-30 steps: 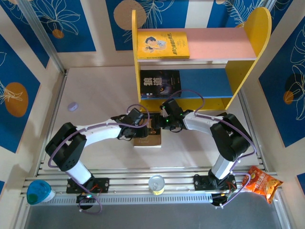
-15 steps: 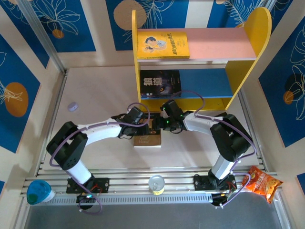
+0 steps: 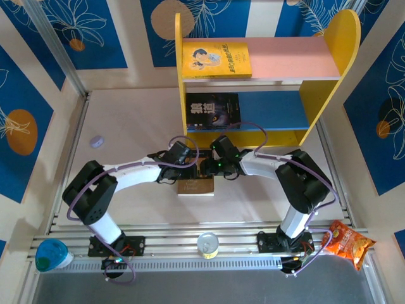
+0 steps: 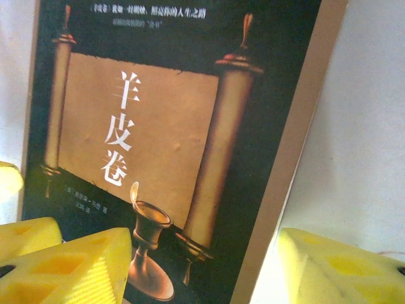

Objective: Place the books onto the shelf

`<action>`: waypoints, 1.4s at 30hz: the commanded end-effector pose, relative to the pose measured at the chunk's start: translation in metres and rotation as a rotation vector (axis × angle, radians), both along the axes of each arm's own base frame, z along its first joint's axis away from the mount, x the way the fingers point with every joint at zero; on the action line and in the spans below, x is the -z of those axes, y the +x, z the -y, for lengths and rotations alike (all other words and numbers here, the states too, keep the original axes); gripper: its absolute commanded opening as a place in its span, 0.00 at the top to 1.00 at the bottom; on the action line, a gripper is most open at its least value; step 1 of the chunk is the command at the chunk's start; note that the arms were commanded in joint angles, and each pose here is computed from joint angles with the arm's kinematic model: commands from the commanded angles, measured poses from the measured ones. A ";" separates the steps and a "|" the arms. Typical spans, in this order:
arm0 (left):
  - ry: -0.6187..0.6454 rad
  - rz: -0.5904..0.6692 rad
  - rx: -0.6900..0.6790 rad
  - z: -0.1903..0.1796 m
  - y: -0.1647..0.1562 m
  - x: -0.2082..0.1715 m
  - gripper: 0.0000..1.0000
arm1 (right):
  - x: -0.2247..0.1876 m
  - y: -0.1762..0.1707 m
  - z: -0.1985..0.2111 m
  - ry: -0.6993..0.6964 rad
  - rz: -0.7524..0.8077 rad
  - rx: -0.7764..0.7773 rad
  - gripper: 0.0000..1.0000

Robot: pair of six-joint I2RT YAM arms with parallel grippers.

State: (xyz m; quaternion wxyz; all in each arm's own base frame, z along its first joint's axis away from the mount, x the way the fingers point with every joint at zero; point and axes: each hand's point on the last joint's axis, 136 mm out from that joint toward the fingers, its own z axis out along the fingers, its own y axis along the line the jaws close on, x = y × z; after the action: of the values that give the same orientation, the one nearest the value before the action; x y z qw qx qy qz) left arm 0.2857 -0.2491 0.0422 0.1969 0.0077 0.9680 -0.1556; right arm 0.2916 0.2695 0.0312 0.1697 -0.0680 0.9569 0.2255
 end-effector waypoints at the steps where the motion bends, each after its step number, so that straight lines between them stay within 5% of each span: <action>1: 0.043 -0.015 -0.010 -0.012 0.000 0.011 0.35 | 0.017 -0.011 0.007 -0.063 -0.024 -0.009 0.38; 17: 0.057 -0.040 -0.006 -0.015 0.002 0.020 0.35 | 0.053 -0.039 0.012 -0.119 -0.106 -0.020 0.41; 31: 0.057 -0.059 -0.003 -0.016 -0.001 0.026 0.35 | 0.064 -0.055 -0.008 -0.093 -0.137 -0.083 0.68; 42: -0.098 -0.011 0.051 0.013 0.005 -0.005 0.35 | 0.064 -0.058 -0.019 -0.069 -0.143 -0.106 0.75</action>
State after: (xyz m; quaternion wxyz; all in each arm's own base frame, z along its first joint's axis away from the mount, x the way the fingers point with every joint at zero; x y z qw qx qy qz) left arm 0.2883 -0.2371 0.0282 0.1784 -0.0039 0.9736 -0.1422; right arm 0.2970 0.2800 0.0209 0.2123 -0.0611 0.9526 0.2094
